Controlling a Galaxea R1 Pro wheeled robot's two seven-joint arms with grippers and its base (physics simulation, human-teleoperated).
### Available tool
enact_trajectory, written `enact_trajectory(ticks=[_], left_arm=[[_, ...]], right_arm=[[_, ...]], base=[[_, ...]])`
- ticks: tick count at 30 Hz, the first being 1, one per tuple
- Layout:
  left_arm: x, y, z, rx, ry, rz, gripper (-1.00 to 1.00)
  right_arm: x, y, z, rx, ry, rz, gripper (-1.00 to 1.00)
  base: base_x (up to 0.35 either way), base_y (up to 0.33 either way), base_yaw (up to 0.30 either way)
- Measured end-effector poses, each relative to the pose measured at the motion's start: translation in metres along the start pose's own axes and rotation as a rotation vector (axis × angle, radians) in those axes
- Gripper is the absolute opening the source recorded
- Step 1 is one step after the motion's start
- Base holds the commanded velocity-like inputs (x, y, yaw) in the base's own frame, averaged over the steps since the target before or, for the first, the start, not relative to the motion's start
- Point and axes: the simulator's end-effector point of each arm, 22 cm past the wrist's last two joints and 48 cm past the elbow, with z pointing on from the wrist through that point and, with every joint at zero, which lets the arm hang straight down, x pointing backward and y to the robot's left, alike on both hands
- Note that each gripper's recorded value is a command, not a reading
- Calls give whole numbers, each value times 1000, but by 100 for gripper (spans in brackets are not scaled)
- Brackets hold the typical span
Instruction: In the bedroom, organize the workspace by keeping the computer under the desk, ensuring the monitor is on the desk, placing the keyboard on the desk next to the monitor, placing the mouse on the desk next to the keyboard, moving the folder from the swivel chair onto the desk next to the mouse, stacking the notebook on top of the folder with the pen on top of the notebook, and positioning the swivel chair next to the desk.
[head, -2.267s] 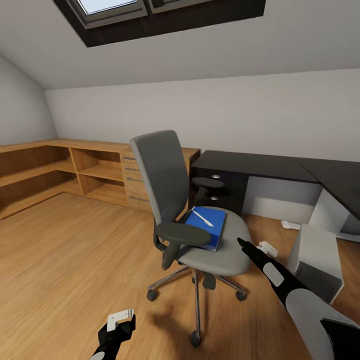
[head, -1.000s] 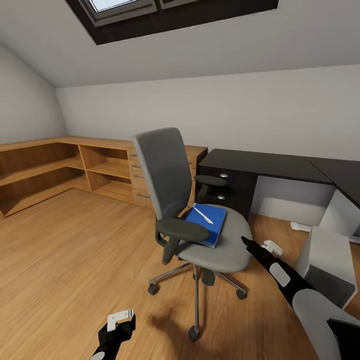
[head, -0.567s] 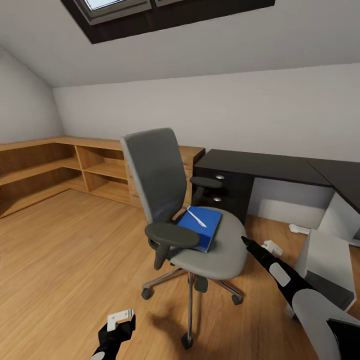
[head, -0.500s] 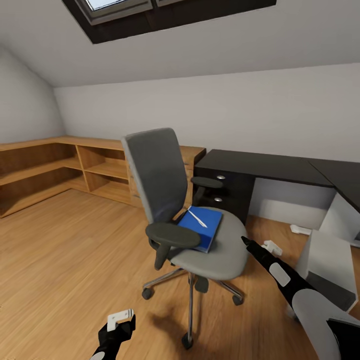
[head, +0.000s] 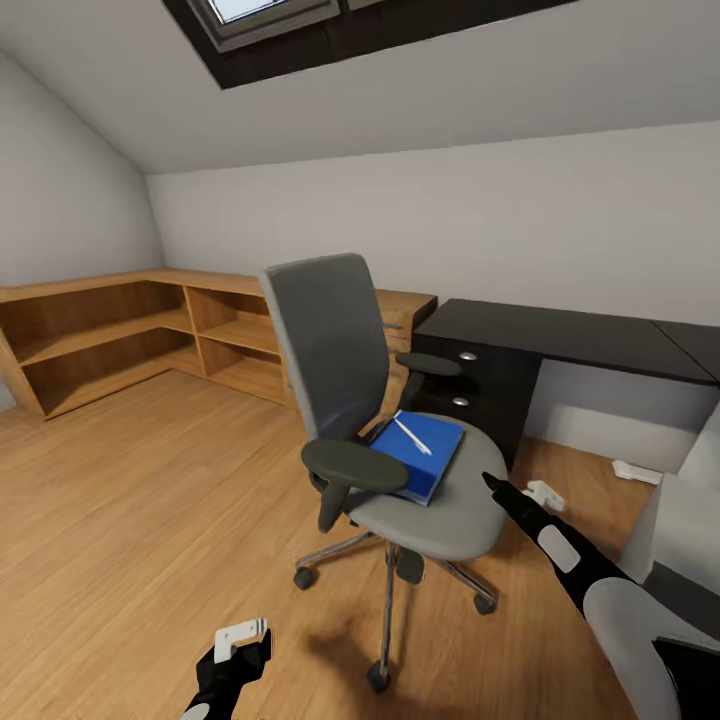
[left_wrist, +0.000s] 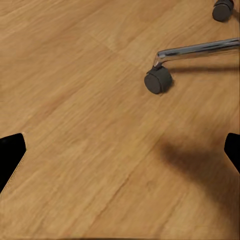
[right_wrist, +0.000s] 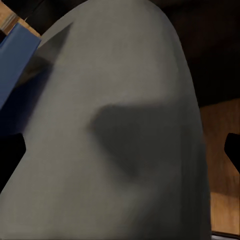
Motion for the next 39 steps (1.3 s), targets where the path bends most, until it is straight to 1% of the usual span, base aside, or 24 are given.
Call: enact_trajectory(ticks=[19,26,34,39], left_arm=[[9,1,2,-3,18,3,100],[12,2,2,-2,25,5,100],[16,2,3,-5,33,6,100],[18,3,3,-6,35,5,100]], right_arm=[[9,-7,4,9,15,-2,100],[7,-10,5,13,7,15,100],[6,-10,7,12,3,8,100],[6,-9,8,7,6,2,100]], base=[[0,0,207],[0,0,186],[0,0,183],[0,-40,63]])
